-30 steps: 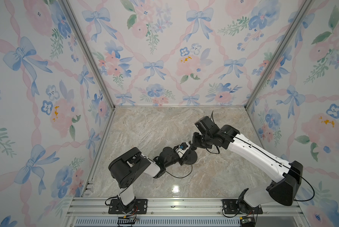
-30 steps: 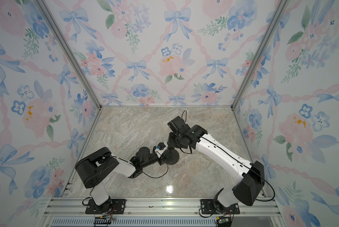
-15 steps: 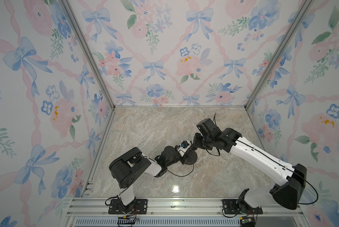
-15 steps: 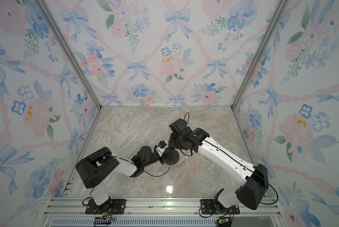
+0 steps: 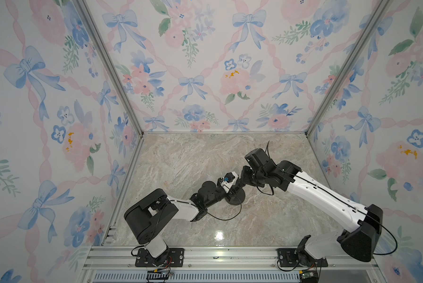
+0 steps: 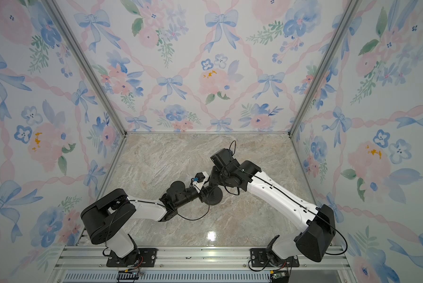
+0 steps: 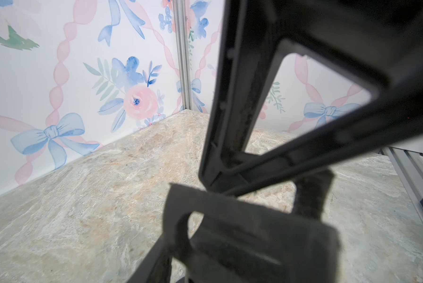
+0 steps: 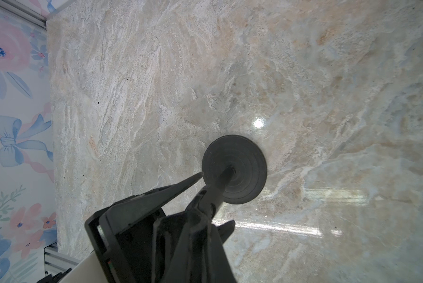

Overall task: Assemble a microphone stand
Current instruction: Screw the microphone stand pole into the microphone stand base.

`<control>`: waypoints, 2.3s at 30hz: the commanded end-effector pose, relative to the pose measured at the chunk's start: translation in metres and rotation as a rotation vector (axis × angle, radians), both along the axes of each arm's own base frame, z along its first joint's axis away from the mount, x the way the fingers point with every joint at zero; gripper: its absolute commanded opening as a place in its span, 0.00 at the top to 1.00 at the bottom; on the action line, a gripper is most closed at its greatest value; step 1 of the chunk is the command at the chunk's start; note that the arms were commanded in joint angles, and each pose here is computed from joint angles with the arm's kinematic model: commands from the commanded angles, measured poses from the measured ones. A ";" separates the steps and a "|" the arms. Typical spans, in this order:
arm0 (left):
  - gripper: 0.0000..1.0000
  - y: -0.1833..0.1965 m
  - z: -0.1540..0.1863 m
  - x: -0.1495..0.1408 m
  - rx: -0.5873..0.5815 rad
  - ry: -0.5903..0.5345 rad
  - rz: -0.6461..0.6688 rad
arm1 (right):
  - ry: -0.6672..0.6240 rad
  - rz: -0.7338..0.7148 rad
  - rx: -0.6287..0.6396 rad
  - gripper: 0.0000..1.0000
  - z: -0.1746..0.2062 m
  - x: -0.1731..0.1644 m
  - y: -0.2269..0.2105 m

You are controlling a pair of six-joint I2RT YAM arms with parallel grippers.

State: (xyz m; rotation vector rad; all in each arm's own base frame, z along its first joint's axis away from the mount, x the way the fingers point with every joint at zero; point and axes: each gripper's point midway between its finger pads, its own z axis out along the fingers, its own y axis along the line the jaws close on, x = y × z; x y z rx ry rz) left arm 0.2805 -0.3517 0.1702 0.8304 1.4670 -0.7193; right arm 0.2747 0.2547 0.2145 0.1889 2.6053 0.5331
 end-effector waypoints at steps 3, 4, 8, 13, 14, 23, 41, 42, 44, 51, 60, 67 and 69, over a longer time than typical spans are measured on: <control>0.69 -0.003 0.021 -0.002 -0.048 -0.054 -0.014 | 0.112 0.050 -0.003 0.90 -0.026 -0.021 0.012; 0.72 -0.004 0.019 -0.003 -0.043 -0.052 -0.022 | 0.107 0.055 -0.004 0.90 -0.025 -0.020 0.012; 0.78 -0.004 0.011 -0.005 -0.021 -0.053 -0.034 | 0.090 0.074 -0.025 0.84 -0.023 -0.021 0.010; 0.83 -0.002 0.001 -0.012 0.011 -0.071 -0.059 | 0.049 0.130 -0.016 0.74 -0.011 -0.021 0.013; 0.84 -0.002 -0.001 -0.014 0.019 -0.077 -0.070 | 0.033 0.161 -0.004 0.71 -0.006 -0.022 0.016; 0.83 0.003 -0.008 -0.026 0.040 -0.098 -0.108 | -0.355 0.540 -0.023 0.65 0.068 -0.014 0.003; 0.82 0.009 -0.018 -0.031 0.052 -0.083 -0.194 | -0.776 1.929 -0.438 0.35 0.042 -0.059 0.002; 0.82 0.009 -0.018 -0.031 0.052 -0.082 -0.195 | -0.775 1.933 -0.450 0.35 0.039 -0.057 0.002; 0.82 0.008 -0.018 -0.030 0.052 -0.085 -0.198 | -0.747 1.954 -0.457 0.35 0.034 -0.055 0.003; 0.82 0.006 -0.020 -0.029 0.055 -0.084 -0.200 | -0.669 2.016 -0.463 0.38 0.013 -0.053 0.011; 0.78 0.010 -0.022 -0.030 0.060 -0.077 -0.190 | -0.582 2.041 -0.515 0.46 -0.016 -0.052 0.013; 0.79 0.011 -0.023 -0.029 0.062 -0.077 -0.190 | -0.669 2.015 -0.526 0.42 -0.002 -0.053 0.010; 0.79 0.010 -0.022 -0.029 0.060 -0.077 -0.192 | -0.678 2.031 -0.565 0.42 -0.002 -0.053 0.005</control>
